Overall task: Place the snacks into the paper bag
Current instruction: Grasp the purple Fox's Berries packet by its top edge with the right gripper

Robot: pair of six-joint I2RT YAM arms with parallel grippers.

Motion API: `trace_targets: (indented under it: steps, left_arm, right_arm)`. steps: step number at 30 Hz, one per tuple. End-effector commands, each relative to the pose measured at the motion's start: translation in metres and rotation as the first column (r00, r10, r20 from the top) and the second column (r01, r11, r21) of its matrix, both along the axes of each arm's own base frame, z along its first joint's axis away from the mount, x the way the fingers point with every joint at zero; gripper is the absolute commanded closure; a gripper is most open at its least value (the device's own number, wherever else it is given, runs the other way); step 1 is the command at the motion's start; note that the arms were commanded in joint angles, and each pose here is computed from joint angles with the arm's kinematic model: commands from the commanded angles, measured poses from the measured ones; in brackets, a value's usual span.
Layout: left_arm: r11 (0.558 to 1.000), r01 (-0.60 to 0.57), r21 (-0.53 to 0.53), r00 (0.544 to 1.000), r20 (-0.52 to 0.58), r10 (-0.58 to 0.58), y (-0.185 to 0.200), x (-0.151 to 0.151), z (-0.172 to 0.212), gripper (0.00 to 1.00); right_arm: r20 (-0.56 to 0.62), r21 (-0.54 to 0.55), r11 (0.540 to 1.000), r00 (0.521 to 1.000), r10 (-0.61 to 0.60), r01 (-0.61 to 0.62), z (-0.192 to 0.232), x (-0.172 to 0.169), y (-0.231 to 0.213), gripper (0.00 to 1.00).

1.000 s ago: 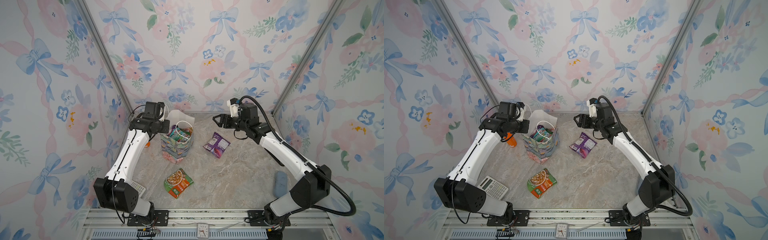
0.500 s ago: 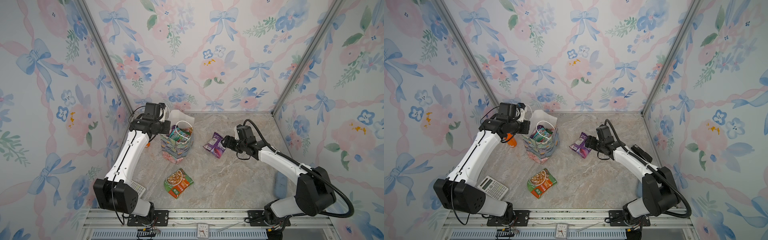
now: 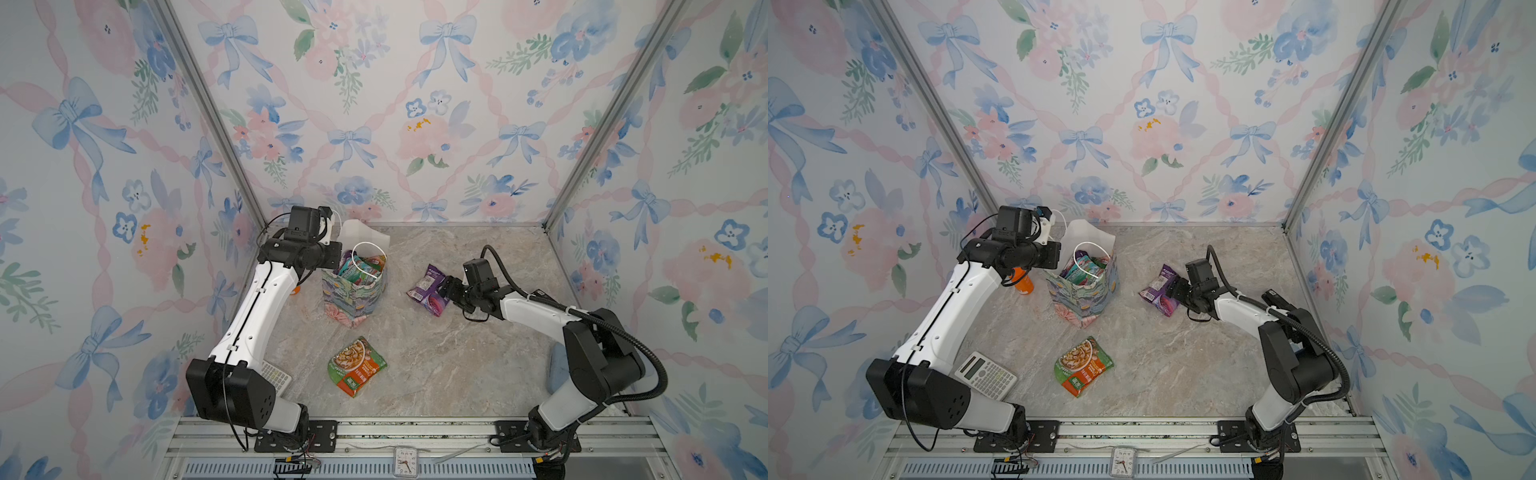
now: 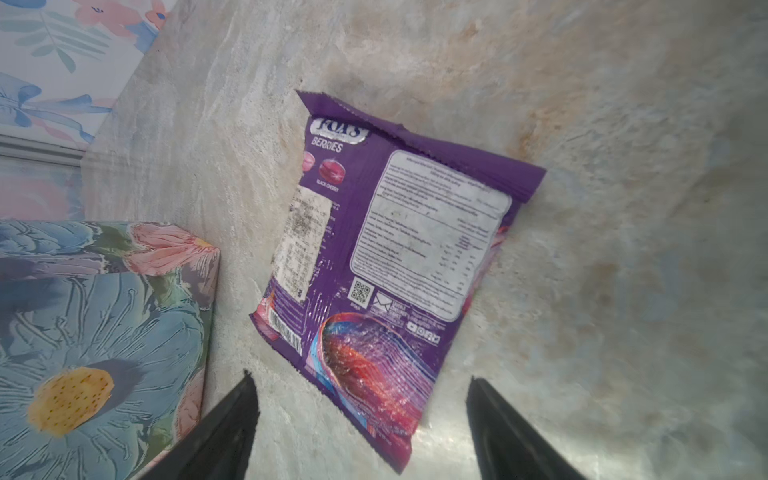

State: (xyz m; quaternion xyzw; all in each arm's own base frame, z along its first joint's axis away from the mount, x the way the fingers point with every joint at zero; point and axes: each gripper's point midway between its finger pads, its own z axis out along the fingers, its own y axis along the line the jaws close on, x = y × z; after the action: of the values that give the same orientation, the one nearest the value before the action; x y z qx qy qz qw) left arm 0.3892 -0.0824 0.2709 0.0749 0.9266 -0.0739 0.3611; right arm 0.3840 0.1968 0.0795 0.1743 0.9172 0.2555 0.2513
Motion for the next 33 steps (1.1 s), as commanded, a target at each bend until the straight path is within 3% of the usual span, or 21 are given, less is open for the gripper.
trace_targets:
  steps: [1,16,22,33]
  left_arm:
    - [0.999,0.032,-0.023,0.997,0.065,-0.030,-0.005,-0.003,0.017,1.00]
    - [0.998,0.046,-0.035,0.996,0.077,-0.043,-0.007,-0.007,0.022,1.00]
    - [0.998,0.053,-0.041,0.996,0.078,-0.050,-0.009,-0.008,0.023,1.00]
    - [0.998,0.052,-0.040,0.995,0.084,-0.048,-0.008,-0.010,0.024,1.00]
  right_arm:
    - [-0.028,0.024,0.999,0.999,-0.045,0.046,-0.008,0.004,-0.002,0.19]
    - [-0.104,0.024,0.992,0.987,-0.120,0.123,-0.050,0.012,-0.001,0.22]
    - [-0.138,-0.012,0.987,0.978,-0.160,0.160,-0.067,0.020,-0.003,0.31]
    - [-0.062,-0.021,0.990,0.988,-0.143,0.142,-0.055,0.035,-0.003,0.89]
